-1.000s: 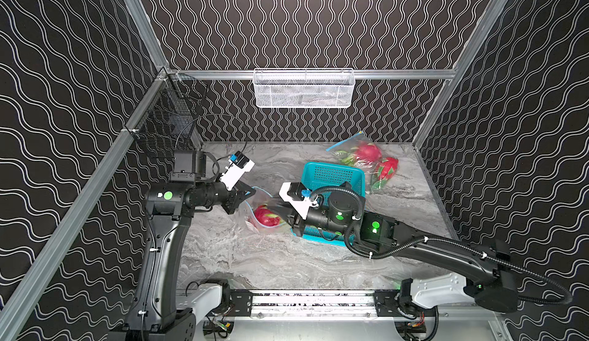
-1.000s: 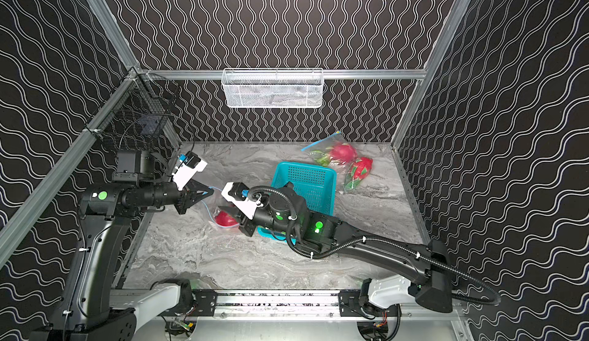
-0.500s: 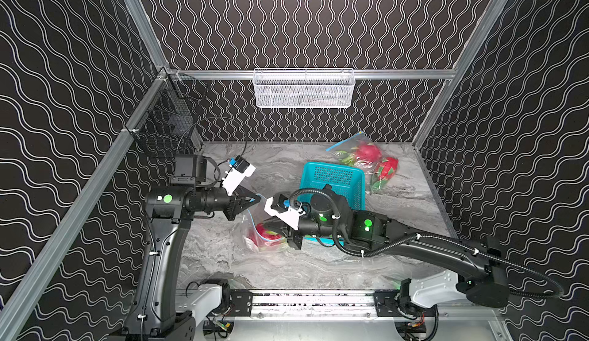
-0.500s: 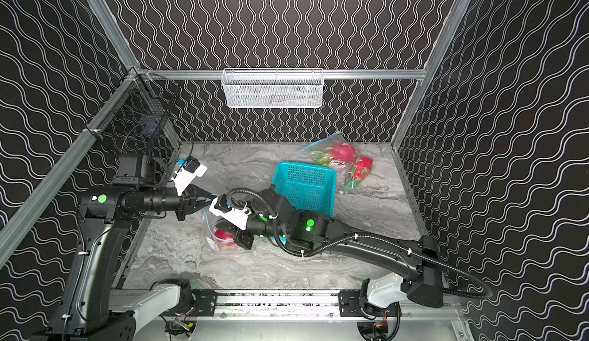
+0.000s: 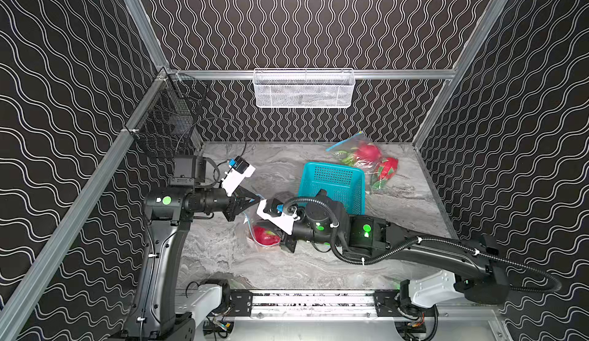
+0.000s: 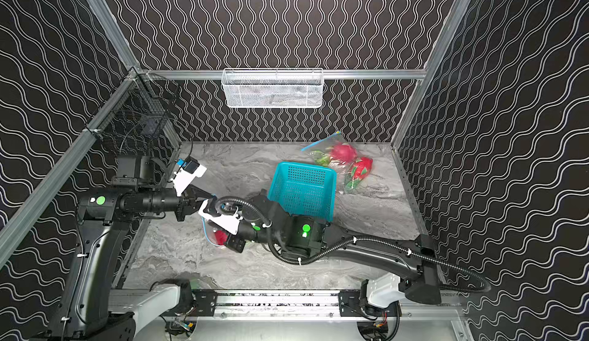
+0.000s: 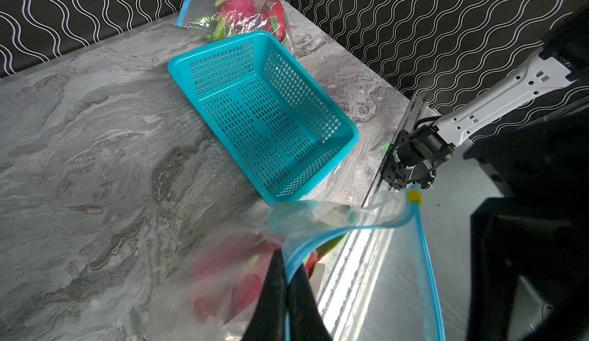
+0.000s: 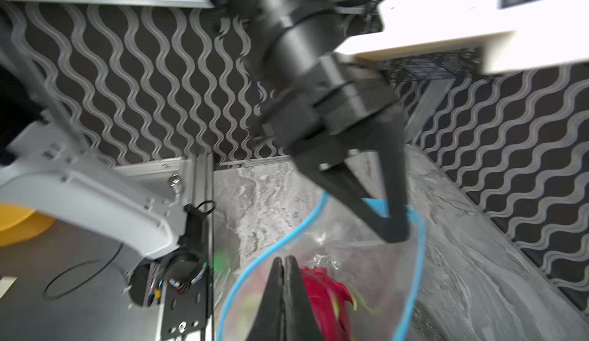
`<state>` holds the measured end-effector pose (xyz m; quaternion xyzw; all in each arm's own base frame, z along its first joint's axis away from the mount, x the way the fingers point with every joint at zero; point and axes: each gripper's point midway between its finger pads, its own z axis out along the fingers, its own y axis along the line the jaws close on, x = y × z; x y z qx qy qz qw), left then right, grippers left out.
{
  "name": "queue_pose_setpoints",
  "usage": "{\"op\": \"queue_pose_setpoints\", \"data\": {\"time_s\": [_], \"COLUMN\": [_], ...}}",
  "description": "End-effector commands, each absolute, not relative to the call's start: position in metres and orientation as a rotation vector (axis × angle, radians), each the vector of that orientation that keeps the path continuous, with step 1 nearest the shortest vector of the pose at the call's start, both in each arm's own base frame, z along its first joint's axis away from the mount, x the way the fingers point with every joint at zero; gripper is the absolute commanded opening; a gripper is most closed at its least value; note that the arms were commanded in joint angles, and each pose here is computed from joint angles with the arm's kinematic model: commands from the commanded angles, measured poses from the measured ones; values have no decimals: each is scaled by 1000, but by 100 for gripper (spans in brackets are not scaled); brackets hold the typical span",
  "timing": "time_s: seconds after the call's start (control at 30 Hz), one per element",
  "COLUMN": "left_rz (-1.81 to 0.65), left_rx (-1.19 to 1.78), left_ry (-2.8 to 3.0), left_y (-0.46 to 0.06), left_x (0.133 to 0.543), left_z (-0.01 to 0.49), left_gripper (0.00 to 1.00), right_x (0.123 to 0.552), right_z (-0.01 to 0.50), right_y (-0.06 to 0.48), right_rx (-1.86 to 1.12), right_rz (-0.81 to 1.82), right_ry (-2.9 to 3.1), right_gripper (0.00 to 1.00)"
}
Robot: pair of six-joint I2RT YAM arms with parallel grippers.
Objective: Open the zip-top bag and take out the dragon fruit
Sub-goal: Pick up the dragon fruit from the zipper food storage bag.
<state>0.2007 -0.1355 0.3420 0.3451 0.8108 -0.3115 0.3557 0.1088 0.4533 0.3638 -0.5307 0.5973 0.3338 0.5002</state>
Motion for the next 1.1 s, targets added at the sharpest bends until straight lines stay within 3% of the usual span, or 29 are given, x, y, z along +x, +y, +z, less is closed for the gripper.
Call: {"op": "queue_pose_setpoints", "data": {"time_s": [0.0, 0.1, 0.33, 0.47, 0.83, 1.07], "left_rz": [-815, -811, -810, -803, -818, -834], "left_rx": [908, 906, 912, 919, 903, 895], "left_ry": [2056, 2057, 2042, 2036, 2032, 2030], "left_y": [-138, -138, -139, -138, -140, -141], "left_x": [203, 204, 201, 200, 207, 208], "left_z": [347, 348, 350, 351, 351, 350], "left_gripper": [0, 0, 0, 0, 0, 0], "right_x": [108, 108, 151, 159, 133, 151], "right_z": [354, 336, 307, 281, 212, 178], "right_y": [456, 461, 452, 442, 418, 415], "right_rx": [-1362, -1439, -1439, -1511, -1863, -1983], "right_rz": [749, 708, 622, 581, 443, 270], "right_ry": [1446, 1478, 1657, 1752, 1759, 1741], "right_gripper": [3, 5, 13, 33, 58, 57]}}
